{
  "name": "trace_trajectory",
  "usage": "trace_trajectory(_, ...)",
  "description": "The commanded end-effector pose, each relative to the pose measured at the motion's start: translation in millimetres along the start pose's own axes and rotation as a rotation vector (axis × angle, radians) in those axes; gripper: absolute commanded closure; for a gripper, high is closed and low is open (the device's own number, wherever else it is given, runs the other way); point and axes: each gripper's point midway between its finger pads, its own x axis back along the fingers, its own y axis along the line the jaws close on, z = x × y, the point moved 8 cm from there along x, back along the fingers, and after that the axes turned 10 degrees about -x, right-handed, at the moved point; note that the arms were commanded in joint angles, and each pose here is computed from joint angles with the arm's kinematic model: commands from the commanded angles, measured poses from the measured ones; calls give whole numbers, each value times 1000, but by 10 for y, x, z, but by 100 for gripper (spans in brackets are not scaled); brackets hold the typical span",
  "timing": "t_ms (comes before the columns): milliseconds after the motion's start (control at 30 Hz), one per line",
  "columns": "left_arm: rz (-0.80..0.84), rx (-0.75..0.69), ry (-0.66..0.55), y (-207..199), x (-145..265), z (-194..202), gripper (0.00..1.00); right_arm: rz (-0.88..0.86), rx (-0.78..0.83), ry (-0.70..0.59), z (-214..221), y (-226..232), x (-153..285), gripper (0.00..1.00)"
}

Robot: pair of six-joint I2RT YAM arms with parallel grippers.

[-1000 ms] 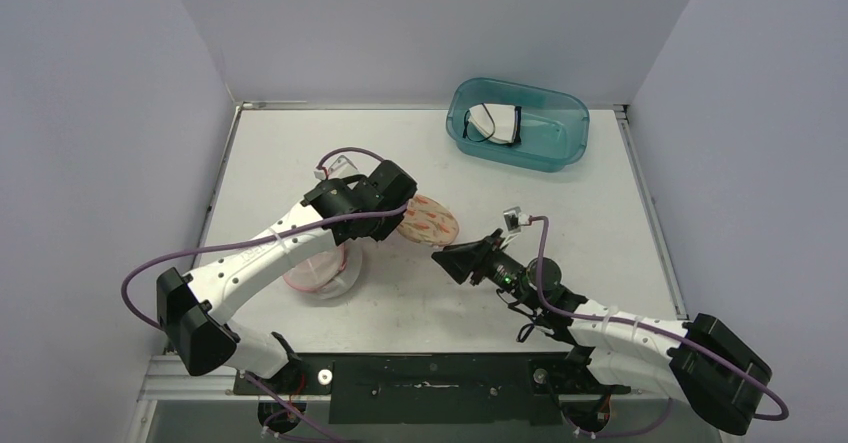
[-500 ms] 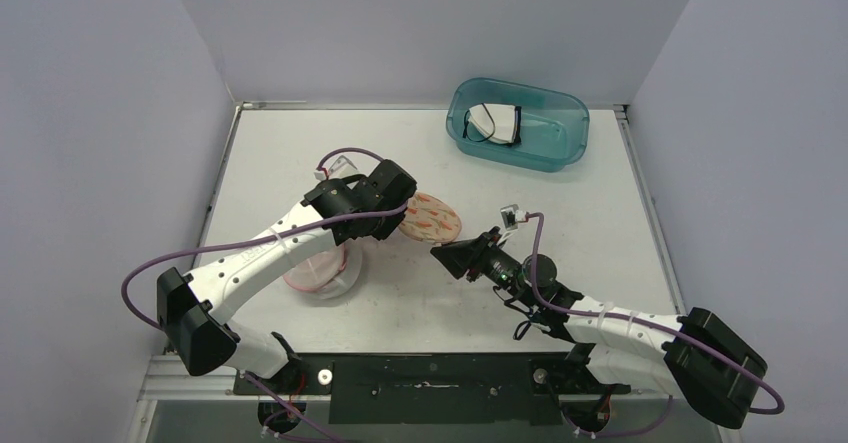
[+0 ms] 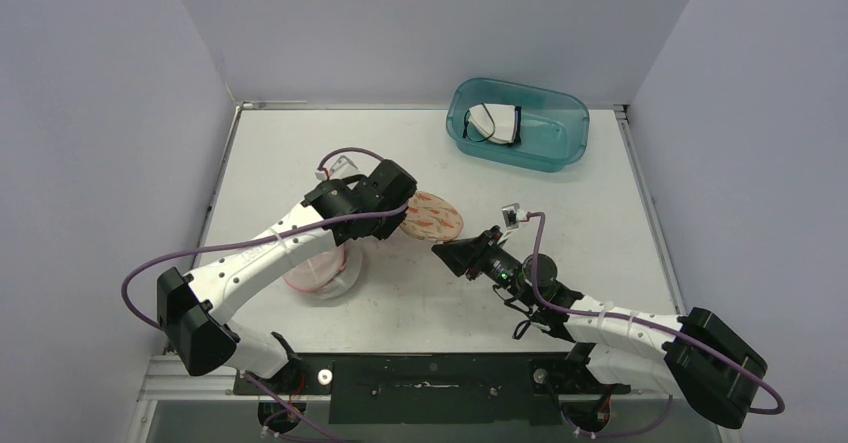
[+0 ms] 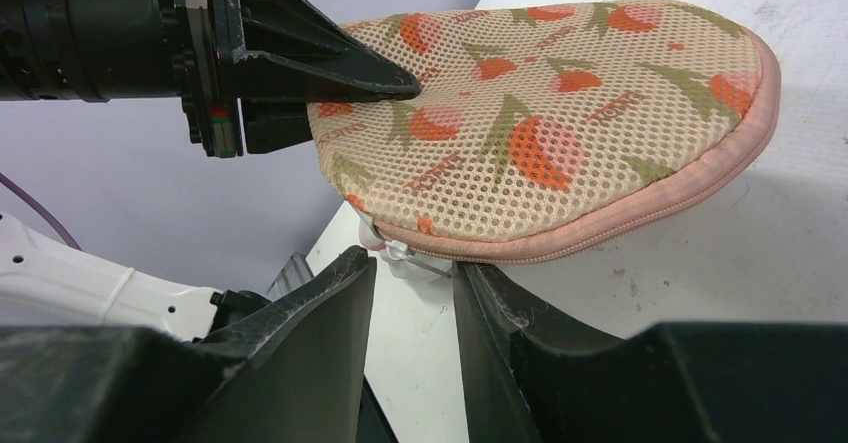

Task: Unzip the laundry bag and remove the bra
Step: Unzip the laundry bag at the center of the board.

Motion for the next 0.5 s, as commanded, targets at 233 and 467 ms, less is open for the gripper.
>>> trace_trajectory(233,61,53,-23,-49,93,-87,100,-85,7,-64,-130,206,-51,70)
trace_trajectory(467,58,54,-23,-36,73,-76,100,-79,8,-64,-128,199,-39,77)
